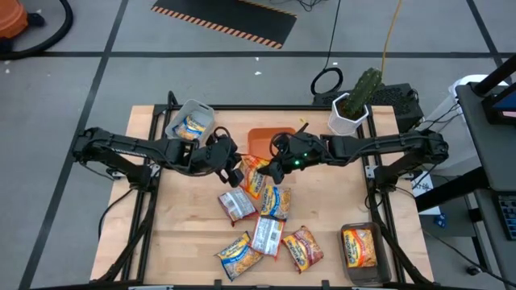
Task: Sort Maruchan noodles
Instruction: Put the left orange noodle pack into the black bin
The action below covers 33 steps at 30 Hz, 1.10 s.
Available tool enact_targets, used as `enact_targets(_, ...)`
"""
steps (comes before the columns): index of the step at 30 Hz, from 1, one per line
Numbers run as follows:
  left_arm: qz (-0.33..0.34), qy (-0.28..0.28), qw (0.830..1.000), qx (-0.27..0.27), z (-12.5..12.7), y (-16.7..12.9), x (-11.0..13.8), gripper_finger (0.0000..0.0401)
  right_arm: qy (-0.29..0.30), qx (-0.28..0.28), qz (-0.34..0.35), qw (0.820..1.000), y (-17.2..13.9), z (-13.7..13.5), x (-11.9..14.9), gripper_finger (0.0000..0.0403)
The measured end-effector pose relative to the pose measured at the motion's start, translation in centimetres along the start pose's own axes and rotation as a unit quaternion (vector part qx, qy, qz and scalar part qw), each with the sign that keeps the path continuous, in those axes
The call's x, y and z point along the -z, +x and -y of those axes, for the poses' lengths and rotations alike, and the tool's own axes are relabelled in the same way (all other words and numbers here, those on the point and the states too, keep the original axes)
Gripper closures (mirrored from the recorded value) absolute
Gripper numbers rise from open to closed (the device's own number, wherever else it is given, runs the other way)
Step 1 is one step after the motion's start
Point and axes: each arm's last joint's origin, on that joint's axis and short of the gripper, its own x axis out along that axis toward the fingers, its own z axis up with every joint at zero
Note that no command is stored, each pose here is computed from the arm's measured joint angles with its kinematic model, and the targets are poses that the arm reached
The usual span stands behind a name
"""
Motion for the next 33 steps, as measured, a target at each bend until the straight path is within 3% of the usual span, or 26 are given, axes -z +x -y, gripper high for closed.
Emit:
enact_targets(3, 0.004, -0.011, 1.000, -0.010, -0.3, 0.1, -0.2, 0.0401, 0.001, -0.004, -0.011, 1.000, 0.0, 0.1, 0.0, 0.0226)
enact_targets(10, 0.009, -0.039, 0.999, -0.035, -1.6, 0.7, -0.8, 0.0401, -0.001, 0.015, 0.001, 1.000, -0.1, 1.3, -1.1, 0.0141)
enact_targets(15, 0.013, -0.064, 0.997, -0.051, -2.6, 1.1, -1.3, 0.0401, -0.016, 0.024, 0.015, 0.999, -0.4, 2.8, -2.7, 0.0122)
enact_targets(24, 0.021, -0.116, 0.991, -0.069, -3.7, 1.5, -1.8, 0.0401, -0.030, -0.012, -0.010, 0.999, -0.1, 6.0, -5.4, 0.0175)
enact_targets(33, 0.045, -0.125, 0.990, -0.052, -3.4, 1.5, -2.2, 0.0401, -0.041, -0.064, -0.008, 0.997, -0.5, 6.3, -6.5, 0.0255)
